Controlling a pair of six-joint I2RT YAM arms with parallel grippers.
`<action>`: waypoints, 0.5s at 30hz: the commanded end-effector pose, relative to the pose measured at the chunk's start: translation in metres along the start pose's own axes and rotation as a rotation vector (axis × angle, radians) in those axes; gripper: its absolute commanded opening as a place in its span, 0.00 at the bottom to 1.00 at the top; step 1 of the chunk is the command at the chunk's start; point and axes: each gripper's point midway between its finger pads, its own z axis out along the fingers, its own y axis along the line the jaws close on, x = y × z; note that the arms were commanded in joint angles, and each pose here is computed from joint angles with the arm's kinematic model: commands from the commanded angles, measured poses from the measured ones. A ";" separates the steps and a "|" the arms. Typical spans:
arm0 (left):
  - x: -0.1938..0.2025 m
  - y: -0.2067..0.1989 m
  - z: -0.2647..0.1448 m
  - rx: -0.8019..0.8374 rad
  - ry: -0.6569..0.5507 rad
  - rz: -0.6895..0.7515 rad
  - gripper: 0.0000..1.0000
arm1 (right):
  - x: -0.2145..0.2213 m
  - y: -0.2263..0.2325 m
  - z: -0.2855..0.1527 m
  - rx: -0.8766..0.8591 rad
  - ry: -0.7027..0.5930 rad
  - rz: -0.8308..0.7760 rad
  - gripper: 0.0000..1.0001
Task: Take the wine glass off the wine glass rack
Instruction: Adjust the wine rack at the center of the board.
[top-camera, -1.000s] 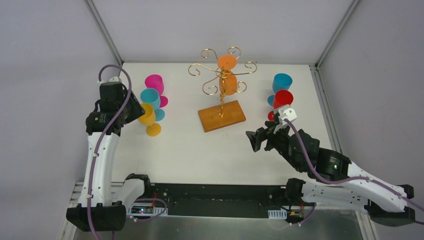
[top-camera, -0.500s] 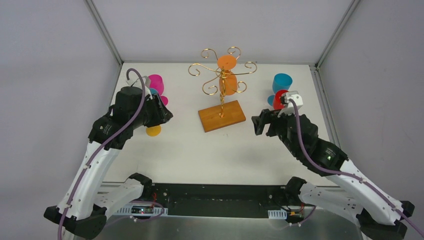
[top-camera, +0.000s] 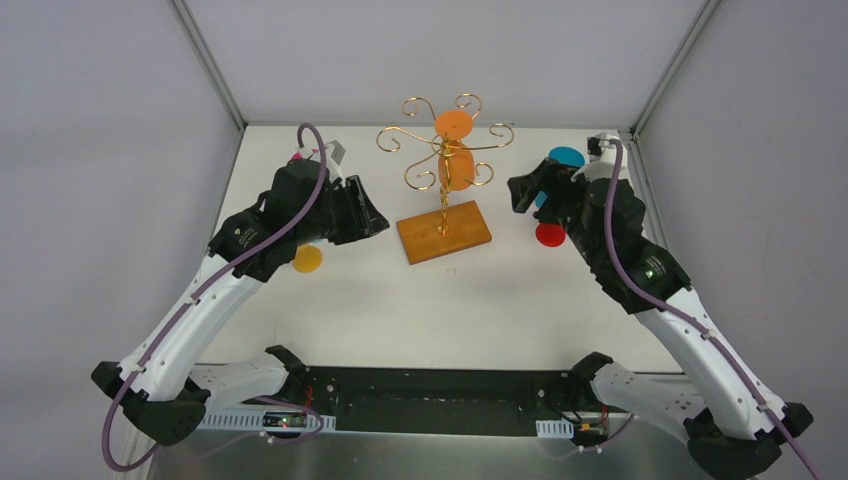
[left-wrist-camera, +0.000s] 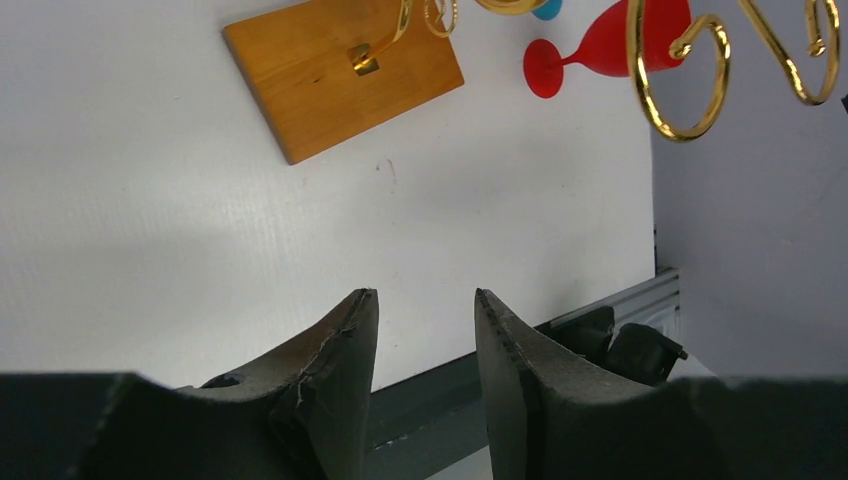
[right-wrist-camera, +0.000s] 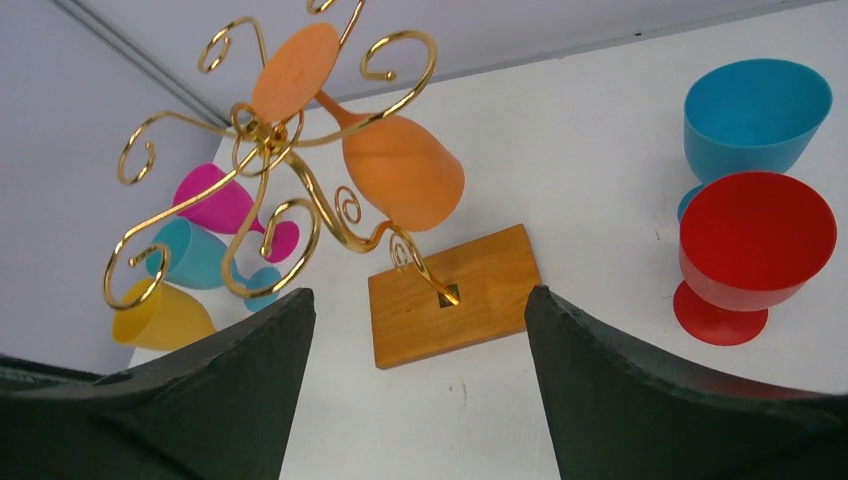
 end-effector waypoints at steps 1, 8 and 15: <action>-0.023 -0.037 -0.004 0.117 -0.066 -0.057 0.41 | -0.043 0.015 0.012 -0.057 -0.087 0.165 0.80; -0.029 -0.075 0.004 0.252 -0.042 -0.109 0.41 | -0.063 0.008 0.039 -0.060 -0.088 0.253 0.79; -0.025 -0.096 0.017 0.308 -0.001 -0.123 0.42 | -0.073 0.004 0.065 -0.083 -0.089 0.318 0.77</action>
